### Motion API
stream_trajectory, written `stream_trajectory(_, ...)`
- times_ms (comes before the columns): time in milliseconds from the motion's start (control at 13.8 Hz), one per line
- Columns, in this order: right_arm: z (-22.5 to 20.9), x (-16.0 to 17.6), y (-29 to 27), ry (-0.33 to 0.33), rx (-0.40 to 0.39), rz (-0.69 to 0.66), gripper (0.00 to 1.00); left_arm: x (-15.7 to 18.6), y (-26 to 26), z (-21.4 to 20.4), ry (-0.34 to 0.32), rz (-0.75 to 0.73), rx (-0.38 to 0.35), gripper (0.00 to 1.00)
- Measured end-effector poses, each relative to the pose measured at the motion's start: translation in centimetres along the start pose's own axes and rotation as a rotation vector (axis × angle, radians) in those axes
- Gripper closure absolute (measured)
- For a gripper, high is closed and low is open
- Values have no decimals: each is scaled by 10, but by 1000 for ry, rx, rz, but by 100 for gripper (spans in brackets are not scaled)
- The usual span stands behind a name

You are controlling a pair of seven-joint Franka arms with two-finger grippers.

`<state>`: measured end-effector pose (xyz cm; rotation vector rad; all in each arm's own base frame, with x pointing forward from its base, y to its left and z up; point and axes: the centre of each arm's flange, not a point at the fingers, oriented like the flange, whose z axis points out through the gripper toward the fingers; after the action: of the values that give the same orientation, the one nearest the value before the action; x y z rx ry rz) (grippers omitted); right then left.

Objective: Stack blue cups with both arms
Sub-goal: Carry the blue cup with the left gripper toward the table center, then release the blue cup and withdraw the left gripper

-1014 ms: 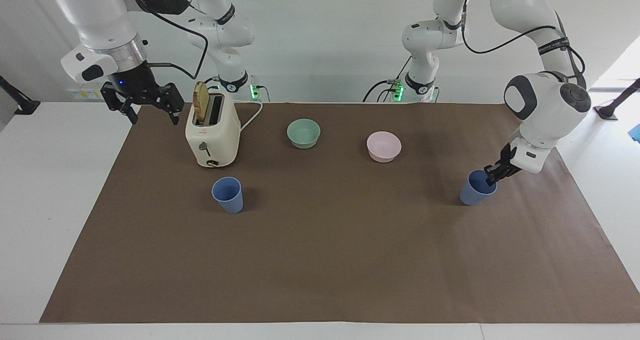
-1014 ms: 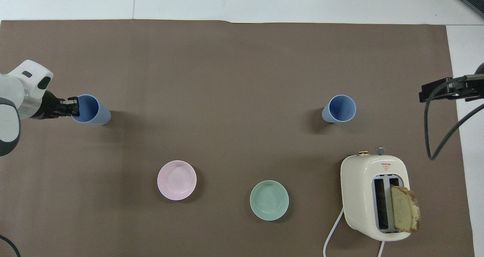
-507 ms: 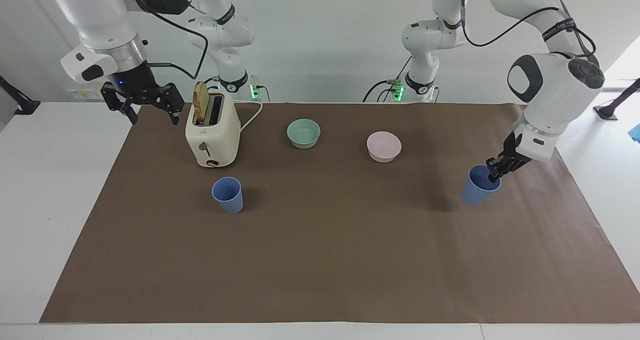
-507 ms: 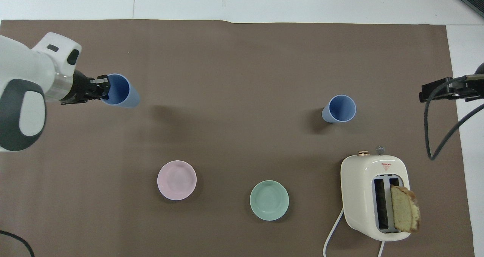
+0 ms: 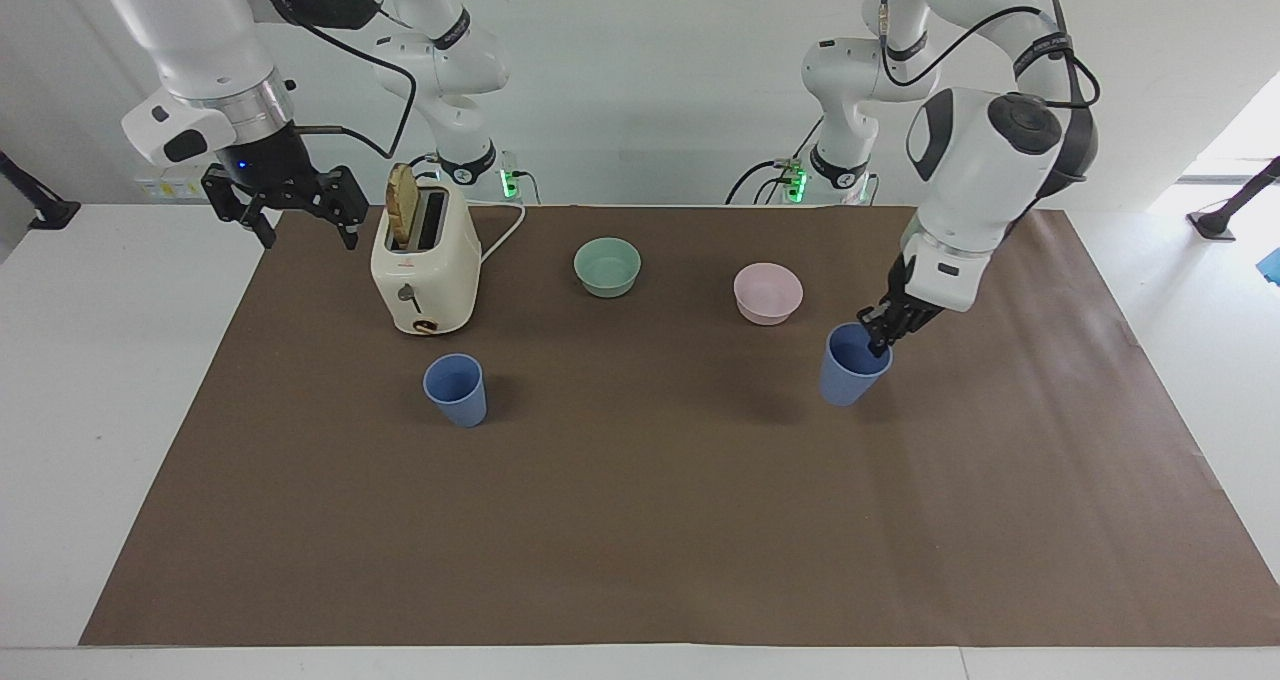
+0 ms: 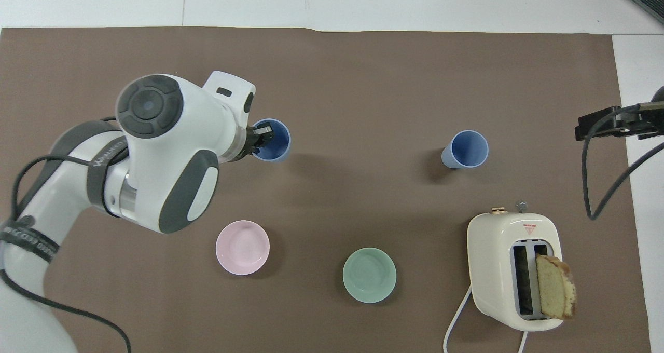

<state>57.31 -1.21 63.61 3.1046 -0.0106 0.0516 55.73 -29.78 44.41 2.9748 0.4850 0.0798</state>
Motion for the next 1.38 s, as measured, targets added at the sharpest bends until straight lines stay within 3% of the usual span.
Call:
stream_trajectory(290,0,0,0,0,0,0,0,-7,19,43,-6,18,-5,95)
stream_trajectory(1303,0,0,0,0,0,0,0,-33,45,72,-16,69,-8,95)
stream_trajectory(1376,0,0,0,0,0,0,0,-33,44,74,-17,68,-6,86)
